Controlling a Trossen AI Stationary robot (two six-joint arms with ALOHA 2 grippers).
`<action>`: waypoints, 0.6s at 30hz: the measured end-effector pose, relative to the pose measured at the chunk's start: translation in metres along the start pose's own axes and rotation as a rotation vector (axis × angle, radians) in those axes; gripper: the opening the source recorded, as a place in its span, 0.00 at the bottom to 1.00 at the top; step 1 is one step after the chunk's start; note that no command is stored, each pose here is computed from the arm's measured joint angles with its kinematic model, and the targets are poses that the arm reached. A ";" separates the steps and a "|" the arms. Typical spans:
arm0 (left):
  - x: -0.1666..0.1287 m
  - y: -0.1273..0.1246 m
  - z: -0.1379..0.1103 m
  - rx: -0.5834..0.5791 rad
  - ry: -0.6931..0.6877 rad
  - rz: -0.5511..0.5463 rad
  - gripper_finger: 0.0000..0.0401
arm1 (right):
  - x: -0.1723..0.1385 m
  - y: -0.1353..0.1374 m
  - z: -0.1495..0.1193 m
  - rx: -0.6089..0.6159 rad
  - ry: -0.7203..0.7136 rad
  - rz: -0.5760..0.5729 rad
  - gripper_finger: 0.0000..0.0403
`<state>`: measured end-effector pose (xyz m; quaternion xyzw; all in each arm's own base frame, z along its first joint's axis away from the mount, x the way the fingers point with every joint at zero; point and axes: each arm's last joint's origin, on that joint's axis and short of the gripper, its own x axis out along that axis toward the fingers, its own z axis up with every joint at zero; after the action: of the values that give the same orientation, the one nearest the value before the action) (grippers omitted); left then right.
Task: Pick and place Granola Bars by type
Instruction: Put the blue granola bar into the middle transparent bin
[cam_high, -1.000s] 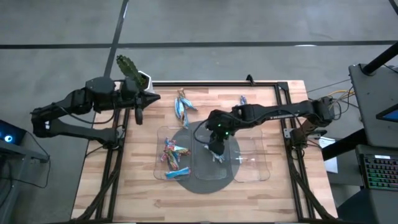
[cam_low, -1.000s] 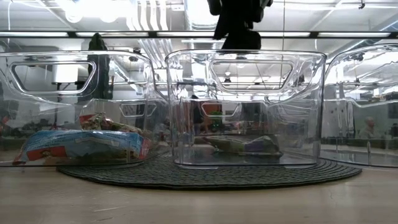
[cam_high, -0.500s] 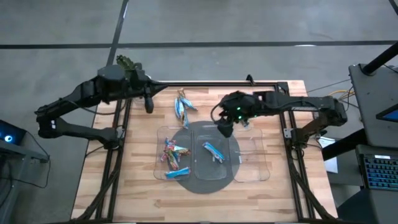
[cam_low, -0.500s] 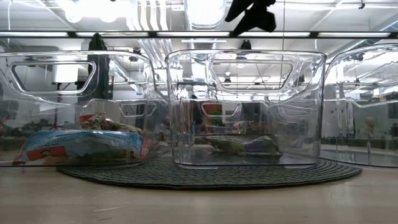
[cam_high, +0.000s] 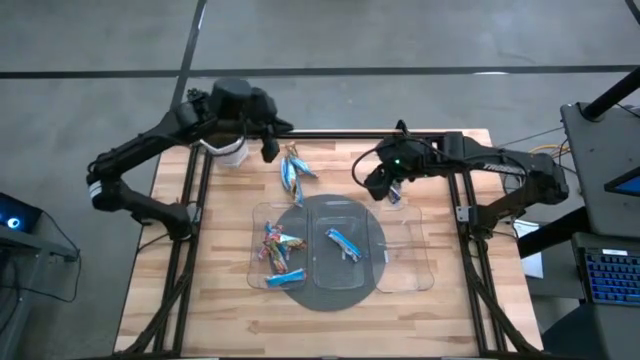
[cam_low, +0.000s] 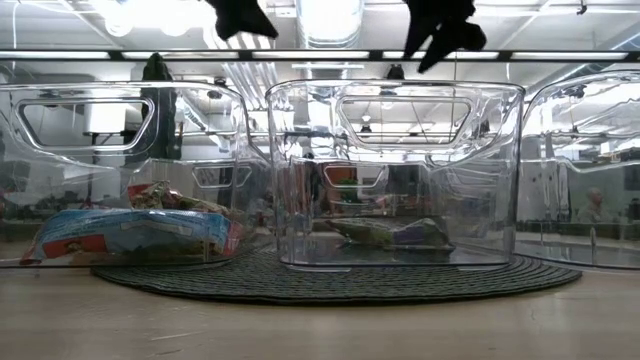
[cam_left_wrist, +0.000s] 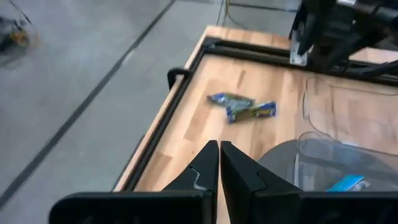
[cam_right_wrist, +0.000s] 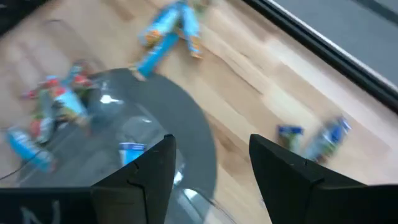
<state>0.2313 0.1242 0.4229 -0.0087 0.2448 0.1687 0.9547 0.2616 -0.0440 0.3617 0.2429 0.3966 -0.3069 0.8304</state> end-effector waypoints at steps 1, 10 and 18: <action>0.005 0.003 -0.001 -0.005 0.011 -0.010 0.00 | 0.001 -0.003 0.001 0.022 0.008 -0.016 0.48; 0.045 0.020 -0.009 0.060 0.032 -0.189 0.00 | 0.007 -0.032 0.009 0.069 0.033 -0.124 0.48; 0.084 0.031 -0.017 0.134 0.046 -0.201 0.00 | 0.014 -0.065 0.016 0.144 0.079 -0.213 0.49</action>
<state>0.2820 0.1787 0.3702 0.0266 0.2753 0.0549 0.9594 0.2310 -0.1037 0.3492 0.2705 0.4295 -0.4111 0.7572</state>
